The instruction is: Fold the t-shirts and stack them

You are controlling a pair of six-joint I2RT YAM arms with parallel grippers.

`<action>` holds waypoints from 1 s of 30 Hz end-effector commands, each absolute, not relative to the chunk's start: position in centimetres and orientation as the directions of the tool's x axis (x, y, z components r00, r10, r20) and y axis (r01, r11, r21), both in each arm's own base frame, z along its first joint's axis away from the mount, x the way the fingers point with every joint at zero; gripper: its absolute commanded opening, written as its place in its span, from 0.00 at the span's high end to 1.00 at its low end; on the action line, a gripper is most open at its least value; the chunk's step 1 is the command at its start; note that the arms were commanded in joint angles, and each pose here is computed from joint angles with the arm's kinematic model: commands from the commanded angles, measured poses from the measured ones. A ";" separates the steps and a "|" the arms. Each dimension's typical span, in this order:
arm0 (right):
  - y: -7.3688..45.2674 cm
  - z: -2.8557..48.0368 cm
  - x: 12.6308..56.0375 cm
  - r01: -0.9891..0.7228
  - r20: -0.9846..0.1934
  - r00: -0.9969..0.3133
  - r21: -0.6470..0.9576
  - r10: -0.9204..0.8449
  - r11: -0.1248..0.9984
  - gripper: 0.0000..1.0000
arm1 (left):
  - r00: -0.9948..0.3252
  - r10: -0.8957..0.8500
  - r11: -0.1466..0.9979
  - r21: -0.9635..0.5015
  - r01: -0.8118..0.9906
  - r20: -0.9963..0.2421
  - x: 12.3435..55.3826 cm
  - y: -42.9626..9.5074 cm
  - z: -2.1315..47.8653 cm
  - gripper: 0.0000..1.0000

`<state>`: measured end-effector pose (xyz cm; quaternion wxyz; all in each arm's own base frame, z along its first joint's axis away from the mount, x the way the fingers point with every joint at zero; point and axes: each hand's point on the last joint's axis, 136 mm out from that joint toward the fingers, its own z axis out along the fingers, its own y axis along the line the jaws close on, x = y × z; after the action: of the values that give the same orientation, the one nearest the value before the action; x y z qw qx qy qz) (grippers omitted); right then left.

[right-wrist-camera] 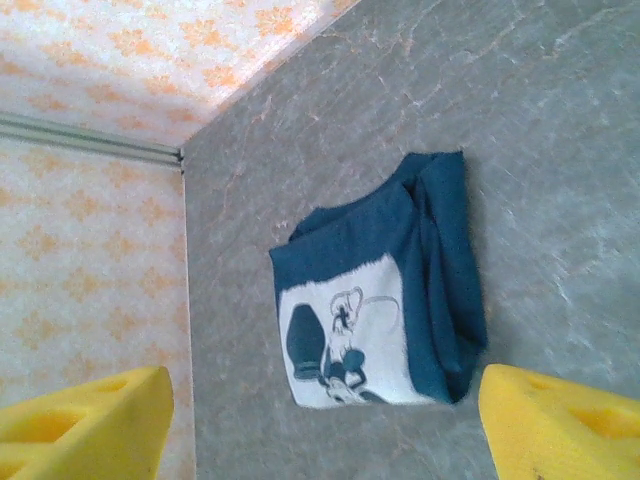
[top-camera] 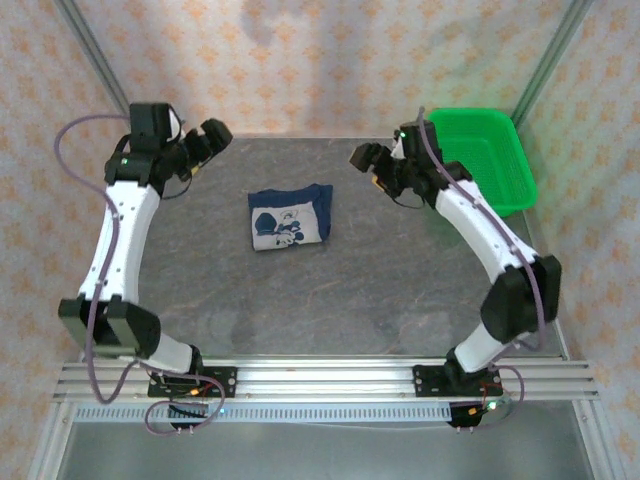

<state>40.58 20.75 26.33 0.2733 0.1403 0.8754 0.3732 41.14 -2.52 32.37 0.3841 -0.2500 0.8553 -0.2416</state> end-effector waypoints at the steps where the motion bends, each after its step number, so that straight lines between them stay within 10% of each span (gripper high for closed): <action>1: 19.7 23.7 37.8 0.023 -0.389 -0.827 0.698 0.406 0.716 0.19 | -0.606 -0.570 0.805 -0.524 -0.277 -0.555 39.0 -1.6 28.9 0.05; 14: 1.2 18.9 26.2 0.324 -0.819 -0.463 0.199 0.339 0.925 0.01 | -0.391 -0.516 0.782 -0.233 -0.578 -0.762 28.2 6.8 19.8 0.00; 22: -3.0 16.4 27.8 0.439 -0.942 -0.298 0.010 0.157 0.899 0.01 | -0.341 -0.395 0.816 -0.154 -0.558 -0.853 31.1 8.1 14.7 0.00; 30: -5.9 13.5 30.2 0.479 -0.951 -0.172 0.147 0.257 0.865 0.01 | -0.299 -0.266 0.859 -0.085 -0.504 -0.916 34.2 8.3 13.1 0.00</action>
<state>27.87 -5.76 9.74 0.5122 0.2328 0.8172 -0.1250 32.30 7.55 10.73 0.4713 -0.2603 0.8384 0.0848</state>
